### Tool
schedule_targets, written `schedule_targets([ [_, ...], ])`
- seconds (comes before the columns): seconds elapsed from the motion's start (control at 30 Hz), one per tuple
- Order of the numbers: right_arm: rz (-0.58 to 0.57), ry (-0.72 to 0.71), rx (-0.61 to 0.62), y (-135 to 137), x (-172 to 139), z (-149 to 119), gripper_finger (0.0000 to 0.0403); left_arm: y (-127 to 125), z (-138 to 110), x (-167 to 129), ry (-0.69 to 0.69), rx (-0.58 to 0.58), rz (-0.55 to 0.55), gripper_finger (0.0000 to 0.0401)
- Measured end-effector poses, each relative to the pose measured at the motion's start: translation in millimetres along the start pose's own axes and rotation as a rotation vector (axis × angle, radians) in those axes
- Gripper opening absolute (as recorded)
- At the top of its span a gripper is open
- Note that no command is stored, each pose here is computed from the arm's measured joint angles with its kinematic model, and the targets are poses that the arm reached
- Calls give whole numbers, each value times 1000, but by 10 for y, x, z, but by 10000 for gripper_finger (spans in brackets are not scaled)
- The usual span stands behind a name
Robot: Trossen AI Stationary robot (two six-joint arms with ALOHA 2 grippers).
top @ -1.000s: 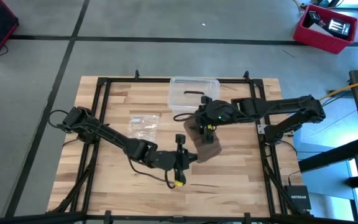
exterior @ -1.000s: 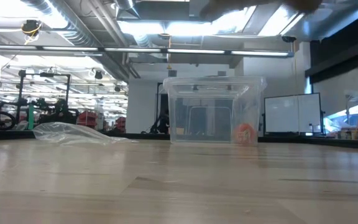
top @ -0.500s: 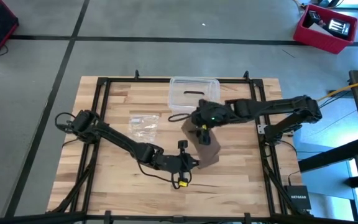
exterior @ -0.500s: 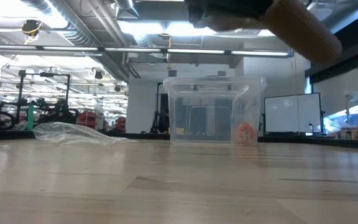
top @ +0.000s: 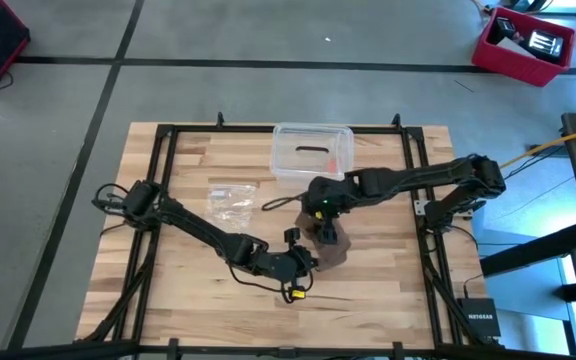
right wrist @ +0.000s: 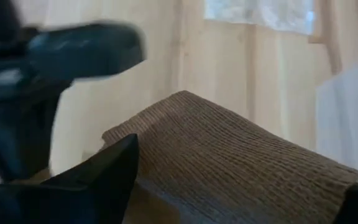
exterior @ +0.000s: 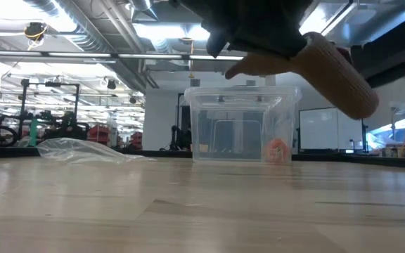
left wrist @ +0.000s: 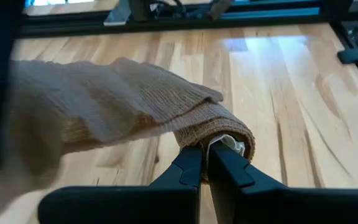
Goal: Roll bandage
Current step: Roll the brown bandage
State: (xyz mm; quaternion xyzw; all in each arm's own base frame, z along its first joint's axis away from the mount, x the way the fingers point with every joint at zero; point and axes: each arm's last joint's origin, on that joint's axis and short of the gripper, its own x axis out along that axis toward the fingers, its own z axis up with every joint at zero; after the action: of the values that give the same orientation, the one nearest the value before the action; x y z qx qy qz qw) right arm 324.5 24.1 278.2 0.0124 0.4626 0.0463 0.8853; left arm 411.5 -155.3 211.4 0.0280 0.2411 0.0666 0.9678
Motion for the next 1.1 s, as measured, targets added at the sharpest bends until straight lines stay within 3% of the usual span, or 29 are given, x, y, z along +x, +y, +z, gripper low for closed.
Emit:
schedule_targets([
  [0.23, -13, -3, -72, 4, -60, -3, 312, -20, -9, 2, -1, 33, -7, 5],
  [0.43, -111, -42, -73, -18, -61, 35, 312, -12, -12, 5, 3, 34, -3, 6],
  [0.7, 96, -22, -74, 42, -63, 14, 312, -36, -14, -6, 1, 39, -12, 6],
  [0.83, 87, -16, -71, 43, -178, -18, 312, -47, -14, -12, -1, 46, -17, 6],
  [1.1, 65, -141, -78, 65, -650, 65, 312, -42, -11, -11, -1, 50, -15, 6],
])
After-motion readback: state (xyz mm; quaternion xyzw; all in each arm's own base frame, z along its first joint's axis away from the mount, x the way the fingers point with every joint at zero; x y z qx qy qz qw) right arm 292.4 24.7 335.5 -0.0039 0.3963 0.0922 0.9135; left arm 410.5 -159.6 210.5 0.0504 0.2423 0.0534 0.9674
